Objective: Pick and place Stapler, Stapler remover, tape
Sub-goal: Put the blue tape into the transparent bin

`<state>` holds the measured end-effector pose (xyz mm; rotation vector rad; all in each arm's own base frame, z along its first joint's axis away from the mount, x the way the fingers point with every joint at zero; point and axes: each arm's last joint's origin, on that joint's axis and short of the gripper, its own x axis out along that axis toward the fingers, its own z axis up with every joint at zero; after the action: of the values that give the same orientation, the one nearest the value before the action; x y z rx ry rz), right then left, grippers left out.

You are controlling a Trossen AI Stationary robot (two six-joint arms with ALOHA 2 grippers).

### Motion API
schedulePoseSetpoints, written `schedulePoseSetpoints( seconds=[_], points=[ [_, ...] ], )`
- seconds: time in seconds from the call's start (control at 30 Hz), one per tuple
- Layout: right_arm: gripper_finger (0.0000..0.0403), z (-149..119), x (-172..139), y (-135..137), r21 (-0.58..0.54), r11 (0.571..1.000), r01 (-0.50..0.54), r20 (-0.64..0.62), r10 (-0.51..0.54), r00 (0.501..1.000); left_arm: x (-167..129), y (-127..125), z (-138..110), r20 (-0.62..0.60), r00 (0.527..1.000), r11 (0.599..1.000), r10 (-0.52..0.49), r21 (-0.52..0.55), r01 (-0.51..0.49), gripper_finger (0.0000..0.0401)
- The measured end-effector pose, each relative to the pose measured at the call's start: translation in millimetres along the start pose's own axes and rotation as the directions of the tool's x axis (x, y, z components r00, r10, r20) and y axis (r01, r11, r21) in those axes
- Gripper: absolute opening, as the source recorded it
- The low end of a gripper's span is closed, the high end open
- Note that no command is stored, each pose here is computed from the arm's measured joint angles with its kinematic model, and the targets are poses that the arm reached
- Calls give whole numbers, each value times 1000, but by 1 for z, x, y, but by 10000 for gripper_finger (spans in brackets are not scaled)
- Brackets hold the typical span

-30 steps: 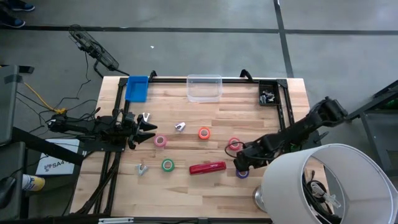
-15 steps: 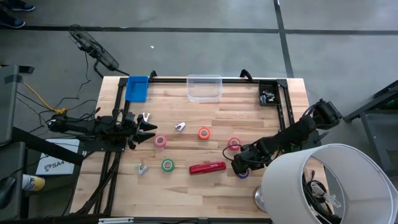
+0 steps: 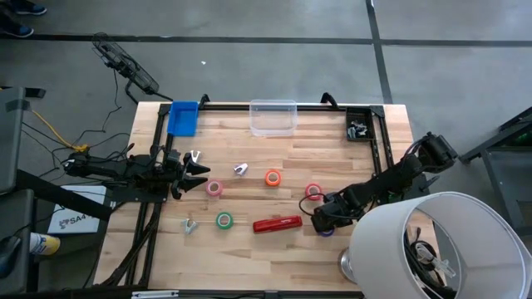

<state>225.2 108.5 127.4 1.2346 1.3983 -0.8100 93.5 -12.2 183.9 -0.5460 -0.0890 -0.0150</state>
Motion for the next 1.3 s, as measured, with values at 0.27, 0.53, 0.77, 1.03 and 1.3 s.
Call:
schedulePoseSetpoints(
  seconds=[0.27,0.53,0.77,1.03,1.3],
  points=[
    [52,0,0,-2,0,1000,14,11,-14,1000,0,0,0,0,1000,1000,0,0,0,229],
    [34,3,-16,2,-23,1000,20,153,-16,988,0,0,0,0,1000,1000,0,0,0,229],
    [34,15,-42,8,-51,995,-82,297,93,950,0,0,0,0,1000,1000,0,0,0,229],
    [34,58,-67,15,-149,979,-138,425,189,885,0,0,0,0,1000,1000,0,0,0,229],
    [34,113,-86,20,-330,935,-131,511,293,808,0,0,0,0,1000,1000,0,0,0,229]
  ],
)
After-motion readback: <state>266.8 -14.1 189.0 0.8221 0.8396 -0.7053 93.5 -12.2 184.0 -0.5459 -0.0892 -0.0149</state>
